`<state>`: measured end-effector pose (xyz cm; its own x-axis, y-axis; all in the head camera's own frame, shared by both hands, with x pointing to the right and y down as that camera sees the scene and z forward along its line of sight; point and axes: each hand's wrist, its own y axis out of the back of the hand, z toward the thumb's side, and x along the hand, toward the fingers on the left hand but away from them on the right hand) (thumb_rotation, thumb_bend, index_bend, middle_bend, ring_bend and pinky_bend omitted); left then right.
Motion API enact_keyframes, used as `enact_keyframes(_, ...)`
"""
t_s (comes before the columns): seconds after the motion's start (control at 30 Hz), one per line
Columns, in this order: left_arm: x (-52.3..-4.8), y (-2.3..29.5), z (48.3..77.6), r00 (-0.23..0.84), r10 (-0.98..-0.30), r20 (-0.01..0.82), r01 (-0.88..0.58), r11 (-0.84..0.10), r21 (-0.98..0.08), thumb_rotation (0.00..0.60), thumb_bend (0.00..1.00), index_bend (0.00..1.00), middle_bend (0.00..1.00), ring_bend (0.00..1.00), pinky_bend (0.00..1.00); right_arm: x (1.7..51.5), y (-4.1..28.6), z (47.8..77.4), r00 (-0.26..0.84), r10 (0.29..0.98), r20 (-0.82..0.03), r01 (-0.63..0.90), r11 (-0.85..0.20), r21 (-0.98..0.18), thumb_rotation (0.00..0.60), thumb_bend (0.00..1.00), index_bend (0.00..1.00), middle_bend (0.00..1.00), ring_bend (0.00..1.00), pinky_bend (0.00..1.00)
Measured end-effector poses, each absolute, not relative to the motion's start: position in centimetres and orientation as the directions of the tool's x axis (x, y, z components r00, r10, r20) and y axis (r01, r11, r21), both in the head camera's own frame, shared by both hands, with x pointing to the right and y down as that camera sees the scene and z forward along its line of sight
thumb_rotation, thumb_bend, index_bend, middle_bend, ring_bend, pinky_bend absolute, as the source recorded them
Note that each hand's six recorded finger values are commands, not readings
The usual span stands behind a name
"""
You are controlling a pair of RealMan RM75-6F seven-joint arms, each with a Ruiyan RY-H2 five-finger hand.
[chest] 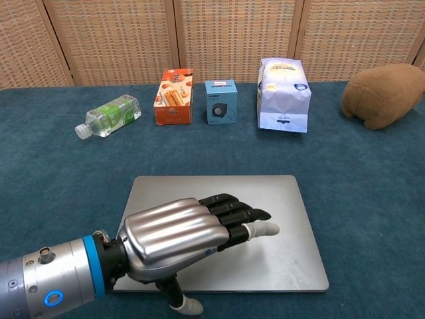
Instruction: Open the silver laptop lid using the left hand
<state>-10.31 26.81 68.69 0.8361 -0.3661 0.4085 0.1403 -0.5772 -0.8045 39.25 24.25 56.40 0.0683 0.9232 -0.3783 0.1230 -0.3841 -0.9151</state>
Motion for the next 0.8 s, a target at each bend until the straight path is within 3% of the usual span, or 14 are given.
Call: enact_keyframes(0.8, -9.4, 25.6, 69.5, 0.802, -0.408, 0.436, 0.14, -0.581, -0.802, 0.6, 0.18, 0.0, 0.0, 0.0, 0.0, 39.4, 24.2, 56.3, 0.068, 0.922, -0.38, 0.136, -0.386, -0.912, 0.6, 0.0, 0.0, 0.0, 0.0, 0.0)
